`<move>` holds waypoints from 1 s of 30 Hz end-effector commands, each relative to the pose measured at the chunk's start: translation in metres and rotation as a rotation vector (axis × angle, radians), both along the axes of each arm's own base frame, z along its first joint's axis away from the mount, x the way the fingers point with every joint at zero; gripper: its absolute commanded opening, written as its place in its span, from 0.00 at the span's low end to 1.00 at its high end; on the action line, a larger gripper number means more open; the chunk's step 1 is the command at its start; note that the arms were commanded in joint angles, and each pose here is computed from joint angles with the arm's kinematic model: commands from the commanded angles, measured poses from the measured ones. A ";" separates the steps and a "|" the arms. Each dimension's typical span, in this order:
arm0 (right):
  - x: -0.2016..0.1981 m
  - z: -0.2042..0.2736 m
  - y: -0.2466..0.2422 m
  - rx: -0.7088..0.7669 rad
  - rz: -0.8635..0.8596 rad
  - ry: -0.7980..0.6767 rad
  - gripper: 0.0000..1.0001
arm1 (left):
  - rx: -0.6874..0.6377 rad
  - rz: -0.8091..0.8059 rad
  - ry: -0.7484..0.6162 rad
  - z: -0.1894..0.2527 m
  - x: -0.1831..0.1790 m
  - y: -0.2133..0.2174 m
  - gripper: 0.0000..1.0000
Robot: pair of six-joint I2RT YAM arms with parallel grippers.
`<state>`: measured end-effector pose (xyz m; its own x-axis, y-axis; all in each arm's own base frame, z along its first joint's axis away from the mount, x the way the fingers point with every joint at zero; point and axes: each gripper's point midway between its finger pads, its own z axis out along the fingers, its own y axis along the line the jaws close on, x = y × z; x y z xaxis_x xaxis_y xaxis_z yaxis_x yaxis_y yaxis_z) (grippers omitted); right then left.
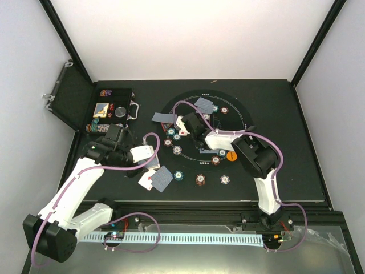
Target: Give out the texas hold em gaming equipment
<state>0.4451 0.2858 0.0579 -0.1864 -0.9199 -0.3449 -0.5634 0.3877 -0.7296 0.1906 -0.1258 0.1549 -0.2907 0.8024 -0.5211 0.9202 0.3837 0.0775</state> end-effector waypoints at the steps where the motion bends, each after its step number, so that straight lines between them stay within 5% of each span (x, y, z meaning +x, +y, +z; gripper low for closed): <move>1: -0.020 0.005 0.007 0.043 0.063 0.068 0.21 | -0.008 0.005 -0.027 0.013 0.005 -0.001 0.01; 7: -0.030 0.013 0.005 0.090 0.039 0.109 0.37 | -0.004 0.004 -0.024 0.014 0.004 0.000 0.02; 10: -0.031 0.032 0.006 0.179 0.002 0.105 0.56 | -0.001 0.004 -0.023 0.013 0.003 0.000 0.02; 20: -0.047 0.076 0.002 0.402 -0.048 0.182 0.62 | 0.000 -0.001 -0.020 0.014 0.001 0.001 0.02; 23: -0.032 0.079 -0.020 0.516 -0.222 0.233 0.60 | -0.004 0.001 -0.020 0.015 0.001 0.001 0.02; 30: -0.031 0.030 -0.061 0.690 -0.578 0.420 0.24 | -0.014 0.003 -0.023 0.014 0.001 -0.001 0.02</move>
<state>0.4305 0.2364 0.1306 -0.5847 -0.4537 -0.6725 -0.4481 0.8717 -0.1986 0.1876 -0.1247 0.1560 -0.2970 0.8047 -0.5140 0.9209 0.3837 0.0685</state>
